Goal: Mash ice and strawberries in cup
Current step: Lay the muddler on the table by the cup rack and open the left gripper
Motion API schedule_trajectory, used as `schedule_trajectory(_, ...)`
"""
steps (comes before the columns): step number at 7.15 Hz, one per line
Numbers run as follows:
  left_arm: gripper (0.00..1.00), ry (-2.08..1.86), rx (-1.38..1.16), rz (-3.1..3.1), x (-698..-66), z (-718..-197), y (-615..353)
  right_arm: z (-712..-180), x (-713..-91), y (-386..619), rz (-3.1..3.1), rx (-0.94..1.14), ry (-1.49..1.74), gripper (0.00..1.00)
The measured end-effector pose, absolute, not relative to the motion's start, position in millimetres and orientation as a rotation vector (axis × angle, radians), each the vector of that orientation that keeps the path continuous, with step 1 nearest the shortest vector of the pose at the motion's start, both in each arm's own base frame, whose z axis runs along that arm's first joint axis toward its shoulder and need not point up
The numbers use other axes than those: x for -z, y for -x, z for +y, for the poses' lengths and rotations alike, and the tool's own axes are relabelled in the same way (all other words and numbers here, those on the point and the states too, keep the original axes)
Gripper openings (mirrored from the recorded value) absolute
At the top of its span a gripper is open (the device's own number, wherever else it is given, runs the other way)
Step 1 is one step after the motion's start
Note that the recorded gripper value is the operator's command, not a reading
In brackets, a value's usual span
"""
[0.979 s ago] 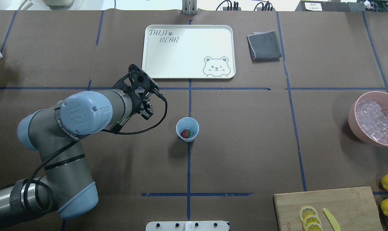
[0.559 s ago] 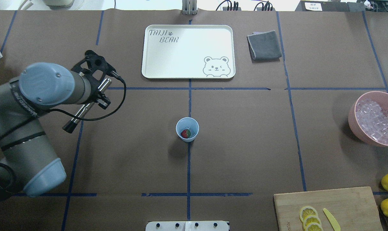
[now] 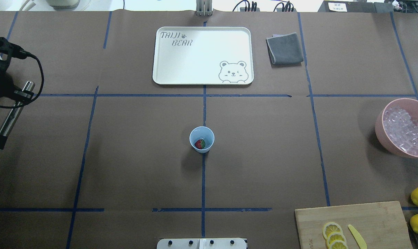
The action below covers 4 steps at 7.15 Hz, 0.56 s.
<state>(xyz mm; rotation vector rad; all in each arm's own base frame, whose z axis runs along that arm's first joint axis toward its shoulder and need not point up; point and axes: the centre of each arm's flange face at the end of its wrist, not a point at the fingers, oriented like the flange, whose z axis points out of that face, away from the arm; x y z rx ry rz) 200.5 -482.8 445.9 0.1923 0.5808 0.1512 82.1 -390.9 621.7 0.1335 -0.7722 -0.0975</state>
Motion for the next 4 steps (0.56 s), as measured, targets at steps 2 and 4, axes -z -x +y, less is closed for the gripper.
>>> schedule_trajectory(2,0.06,-0.135,-0.108,0.626,-522.9,-472.6,-179.4,-390.9,-621.6,-82.1,-0.772,0.098,-0.134,1.0)
schedule_trajectory(4,0.06,-0.131,-0.094,0.637,-585.0,-463.7,-172.2,-390.9,-621.5,-82.1,-0.772,0.098,-0.134,0.99)
